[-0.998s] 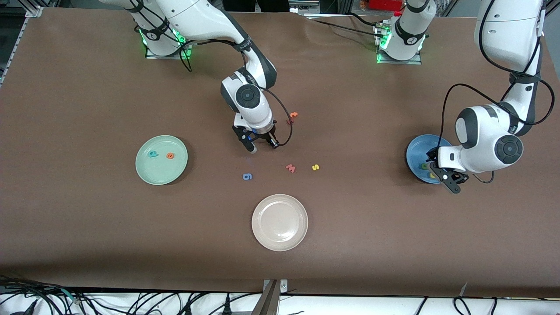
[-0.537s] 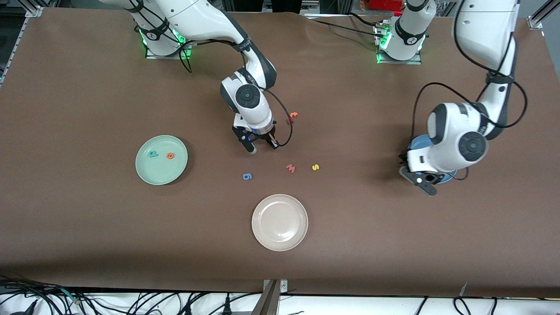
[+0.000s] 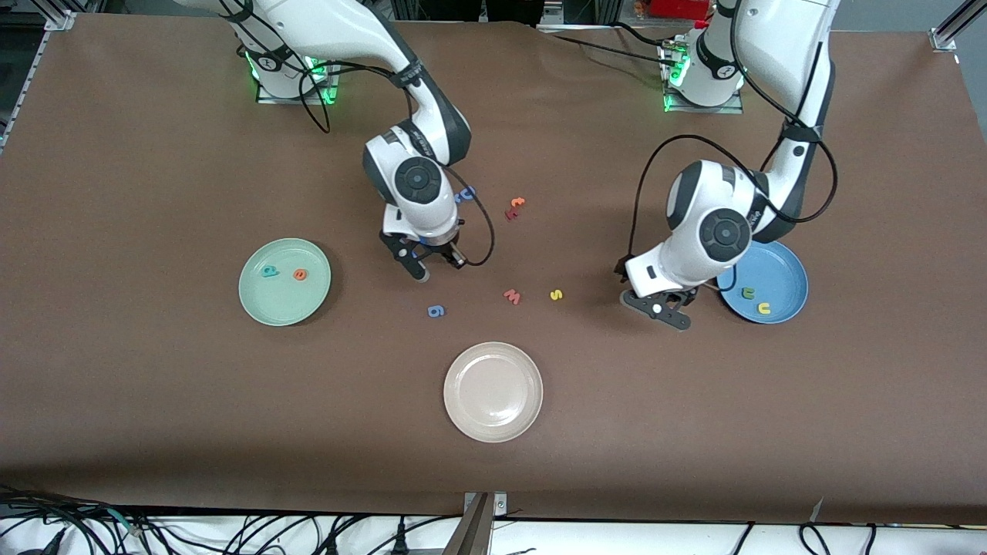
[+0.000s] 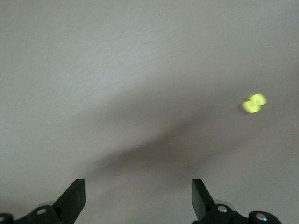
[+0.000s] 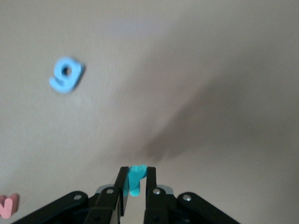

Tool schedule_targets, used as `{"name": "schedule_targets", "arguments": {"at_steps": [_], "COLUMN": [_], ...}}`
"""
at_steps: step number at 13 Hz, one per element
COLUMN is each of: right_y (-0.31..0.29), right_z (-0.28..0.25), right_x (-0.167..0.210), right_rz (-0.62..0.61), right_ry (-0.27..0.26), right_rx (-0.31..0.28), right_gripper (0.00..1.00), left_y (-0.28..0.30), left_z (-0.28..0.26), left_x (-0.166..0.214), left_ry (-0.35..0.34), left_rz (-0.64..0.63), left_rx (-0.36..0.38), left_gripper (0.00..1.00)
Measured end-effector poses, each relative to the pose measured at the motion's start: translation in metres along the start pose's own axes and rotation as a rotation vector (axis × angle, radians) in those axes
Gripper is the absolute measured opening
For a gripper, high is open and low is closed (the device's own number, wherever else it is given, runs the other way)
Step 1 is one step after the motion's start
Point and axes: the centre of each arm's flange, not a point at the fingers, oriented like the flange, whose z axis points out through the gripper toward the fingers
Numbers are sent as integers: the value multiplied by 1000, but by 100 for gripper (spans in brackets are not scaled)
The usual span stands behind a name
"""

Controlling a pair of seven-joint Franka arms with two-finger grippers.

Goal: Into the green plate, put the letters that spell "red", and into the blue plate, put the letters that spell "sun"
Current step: 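Grasp the teal r with the right gripper and carry it to the green plate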

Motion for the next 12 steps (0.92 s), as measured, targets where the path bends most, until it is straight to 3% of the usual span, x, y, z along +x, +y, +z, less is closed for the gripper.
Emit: {"name": "schedule_targets", "arguments": {"at_steps": [5, 9, 12], "right_y": [28, 46, 63], "right_z": [-33, -47, -56], "right_x": [70, 111, 147], "right_rz": [-168, -271, -344], "right_ry": [1, -6, -16], "right_rx": [-108, -147, -177], "right_gripper": [19, 19, 19], "left_y": [54, 83, 85], "left_z": [-10, 14, 26], "left_x": [28, 40, 43], "left_ry": [46, 60, 59], "left_rz": [286, 523, 617], "left_rx": [4, 23, 31], "left_gripper": [100, 99, 96]}}
